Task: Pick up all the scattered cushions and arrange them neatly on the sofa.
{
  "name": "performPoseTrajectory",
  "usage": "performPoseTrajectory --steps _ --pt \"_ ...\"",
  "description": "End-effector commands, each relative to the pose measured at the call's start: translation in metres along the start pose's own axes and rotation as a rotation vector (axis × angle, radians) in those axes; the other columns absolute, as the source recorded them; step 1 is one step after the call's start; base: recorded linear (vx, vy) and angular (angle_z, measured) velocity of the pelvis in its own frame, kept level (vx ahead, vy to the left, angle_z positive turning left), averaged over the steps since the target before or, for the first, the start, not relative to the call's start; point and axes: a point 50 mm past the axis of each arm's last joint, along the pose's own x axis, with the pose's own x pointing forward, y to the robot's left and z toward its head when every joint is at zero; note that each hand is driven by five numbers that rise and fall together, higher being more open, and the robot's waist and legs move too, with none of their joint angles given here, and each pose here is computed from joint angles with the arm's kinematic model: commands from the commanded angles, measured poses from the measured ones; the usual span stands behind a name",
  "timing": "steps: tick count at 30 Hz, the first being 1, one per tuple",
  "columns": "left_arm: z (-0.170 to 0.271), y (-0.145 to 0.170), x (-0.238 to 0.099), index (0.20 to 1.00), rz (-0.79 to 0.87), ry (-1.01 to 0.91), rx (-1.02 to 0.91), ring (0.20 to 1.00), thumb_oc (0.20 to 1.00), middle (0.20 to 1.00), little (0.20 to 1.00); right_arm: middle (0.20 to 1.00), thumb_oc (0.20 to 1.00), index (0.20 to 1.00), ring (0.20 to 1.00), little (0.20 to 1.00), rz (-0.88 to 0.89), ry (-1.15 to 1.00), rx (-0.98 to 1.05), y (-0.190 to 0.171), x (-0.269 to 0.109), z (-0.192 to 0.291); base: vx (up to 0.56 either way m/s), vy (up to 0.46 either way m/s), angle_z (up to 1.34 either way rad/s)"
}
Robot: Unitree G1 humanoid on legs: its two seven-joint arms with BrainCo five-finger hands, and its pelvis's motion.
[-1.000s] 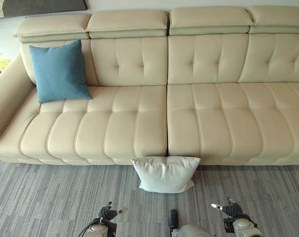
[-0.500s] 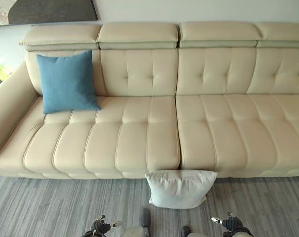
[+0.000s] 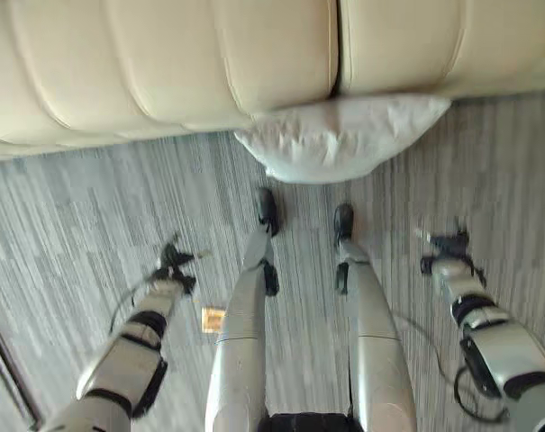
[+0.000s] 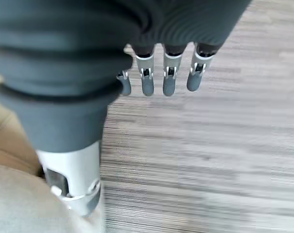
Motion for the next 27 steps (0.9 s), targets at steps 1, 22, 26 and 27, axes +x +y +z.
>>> performPoseTrajectory --steps 1,22,26,27 --pt "-0.009 0.017 -0.004 1.000 0.161 -0.035 -0.026 1.000 1.000 1.000 1.000 1.000 1.000 1.000 1.000 1.000 -0.192 -0.077 0.138 -0.020 -0.008 -0.009 0.15 -0.002 0.00" --pt "0.253 -0.146 -0.110 0.200 -0.830 -0.570 -0.945 0.200 0.200 0.200 0.200 0.200 0.200 0.200 0.200 0.200 0.729 -0.445 1.299 0.094 -0.107 0.210 0.02 -0.023 0.09" --pt "0.254 -0.148 -0.123 0.200 -0.874 -0.602 -1.020 0.200 0.200 0.200 0.200 0.200 0.200 0.200 0.200 0.200 0.732 -0.493 1.326 0.088 -0.112 0.207 -0.02 -0.001 0.02" --pt "0.252 -0.148 -0.129 0.200 -0.884 -0.627 -1.037 0.200 0.200 0.200 0.200 0.200 0.200 0.200 0.200 0.200 0.724 -0.522 1.326 0.084 -0.114 0.205 -0.03 -0.019 0.06"
